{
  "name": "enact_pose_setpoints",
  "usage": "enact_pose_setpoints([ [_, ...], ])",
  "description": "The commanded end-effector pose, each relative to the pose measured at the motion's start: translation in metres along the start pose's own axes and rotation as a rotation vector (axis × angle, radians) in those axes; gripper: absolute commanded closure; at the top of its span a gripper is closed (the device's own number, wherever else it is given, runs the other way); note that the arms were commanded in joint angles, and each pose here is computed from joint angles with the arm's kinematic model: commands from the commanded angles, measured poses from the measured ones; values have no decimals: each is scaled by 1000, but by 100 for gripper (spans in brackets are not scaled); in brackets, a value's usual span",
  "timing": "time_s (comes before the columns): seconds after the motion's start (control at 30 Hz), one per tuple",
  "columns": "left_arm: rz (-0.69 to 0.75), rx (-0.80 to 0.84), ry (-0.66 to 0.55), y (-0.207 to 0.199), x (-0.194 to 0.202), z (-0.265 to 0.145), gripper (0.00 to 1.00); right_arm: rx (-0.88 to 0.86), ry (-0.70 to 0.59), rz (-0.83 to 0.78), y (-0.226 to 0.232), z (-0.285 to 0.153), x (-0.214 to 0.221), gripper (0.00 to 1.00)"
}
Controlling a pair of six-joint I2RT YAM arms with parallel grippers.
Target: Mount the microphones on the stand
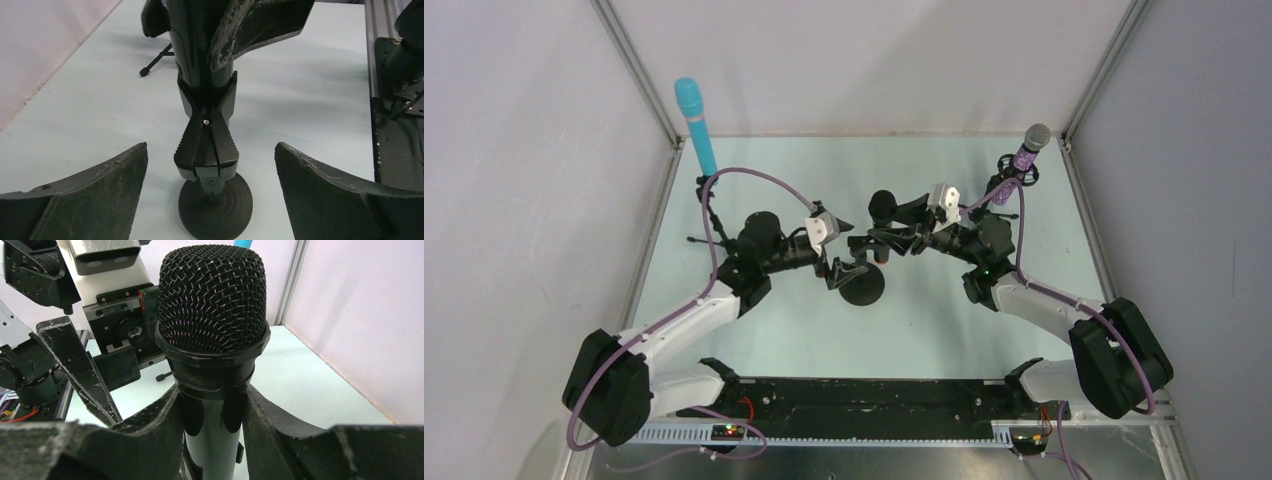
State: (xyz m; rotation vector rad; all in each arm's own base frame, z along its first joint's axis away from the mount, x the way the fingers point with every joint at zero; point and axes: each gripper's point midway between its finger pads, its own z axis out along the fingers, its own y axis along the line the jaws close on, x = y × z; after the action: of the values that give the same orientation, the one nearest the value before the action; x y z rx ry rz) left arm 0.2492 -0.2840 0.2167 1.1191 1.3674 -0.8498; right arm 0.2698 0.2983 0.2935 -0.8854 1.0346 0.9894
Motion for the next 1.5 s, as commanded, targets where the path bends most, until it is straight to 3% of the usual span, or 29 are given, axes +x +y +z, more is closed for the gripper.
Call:
enact_pose_setpoints([
  [0.0, 53, -59, -41, 7, -17, -7, 0, -30, -78, -54, 3, 10, -29, 66],
  [0.17, 83, -157, -62, 17, -27, -20, 0, -35, -83, -64, 4, 9, -32, 39],
  [0.5, 133, -295, -102, 18, -33, -52, 0, 44, -58, -52, -6, 4, -36, 8],
  [0.93, -23, -325, -97, -2, 7, -69, 0, 99, 32, -48, -5, -18, -43, 1],
  [1.17, -150, -334, -42, -7, 40, -67, 0, 135, 124, -45, 4, -41, -22, 0],
  [1.47, -167, -303, 14, -6, 55, -56, 0, 177, 216, 35, 24, -78, 21, 1],
])
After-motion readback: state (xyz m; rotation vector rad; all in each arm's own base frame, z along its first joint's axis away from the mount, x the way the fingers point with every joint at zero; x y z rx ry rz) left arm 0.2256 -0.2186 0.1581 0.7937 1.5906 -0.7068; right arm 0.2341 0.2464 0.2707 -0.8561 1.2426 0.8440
